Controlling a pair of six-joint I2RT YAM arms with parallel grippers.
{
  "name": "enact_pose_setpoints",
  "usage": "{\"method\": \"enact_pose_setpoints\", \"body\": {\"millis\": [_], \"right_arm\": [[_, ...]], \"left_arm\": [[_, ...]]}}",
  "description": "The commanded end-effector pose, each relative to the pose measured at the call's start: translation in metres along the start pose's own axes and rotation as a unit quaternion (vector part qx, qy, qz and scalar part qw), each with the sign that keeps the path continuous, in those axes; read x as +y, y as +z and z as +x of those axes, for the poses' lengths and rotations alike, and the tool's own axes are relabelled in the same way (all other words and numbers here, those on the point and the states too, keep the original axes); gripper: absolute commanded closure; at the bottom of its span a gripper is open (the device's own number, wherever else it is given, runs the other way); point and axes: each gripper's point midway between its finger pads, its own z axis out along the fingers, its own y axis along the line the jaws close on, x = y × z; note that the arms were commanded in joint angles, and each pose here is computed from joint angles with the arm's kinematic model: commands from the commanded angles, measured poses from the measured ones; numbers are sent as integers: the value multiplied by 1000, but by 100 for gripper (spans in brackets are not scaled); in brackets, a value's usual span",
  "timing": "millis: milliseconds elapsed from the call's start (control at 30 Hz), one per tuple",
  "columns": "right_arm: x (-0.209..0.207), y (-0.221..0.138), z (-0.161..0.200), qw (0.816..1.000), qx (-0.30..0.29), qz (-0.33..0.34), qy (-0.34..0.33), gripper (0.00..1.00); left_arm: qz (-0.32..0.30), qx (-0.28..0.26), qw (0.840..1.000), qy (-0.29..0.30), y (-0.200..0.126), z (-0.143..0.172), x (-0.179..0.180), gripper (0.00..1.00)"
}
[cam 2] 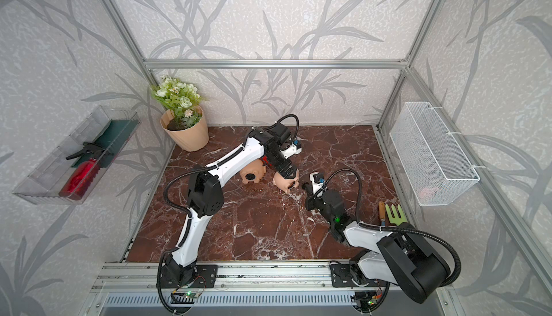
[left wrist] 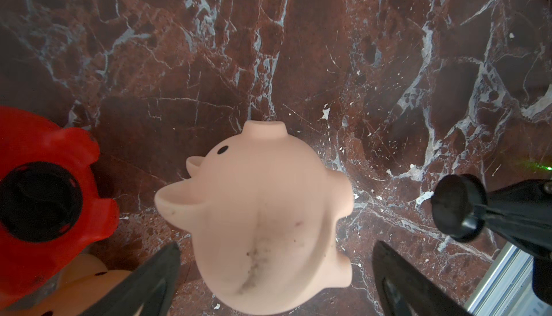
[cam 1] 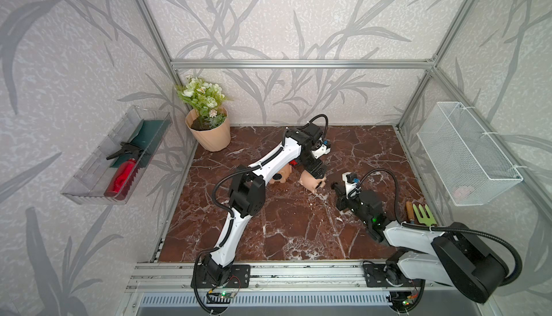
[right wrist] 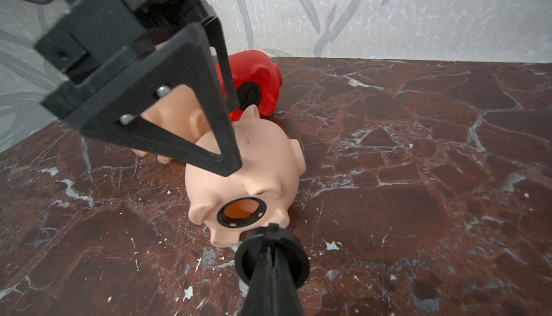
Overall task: Close piggy banks
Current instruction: Adjust the piggy bank at the center of the board.
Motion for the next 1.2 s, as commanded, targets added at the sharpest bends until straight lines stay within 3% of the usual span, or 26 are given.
{"method": "enact_pose_setpoints", "body": {"millis": [0, 367, 1167], "right_arm": [[13, 1, -14, 998, -44, -40, -20, 100], [24, 13, 3, 994, -61, -91, -17, 100], [20, 12, 9, 994, -54, -85, -30, 100]], "left_arm": [[20, 35, 999, 17, 11, 17, -5, 1], [14, 62, 998, 22, 20, 26, 1, 1], [52, 81, 995, 21, 41, 32, 7, 2]]}}
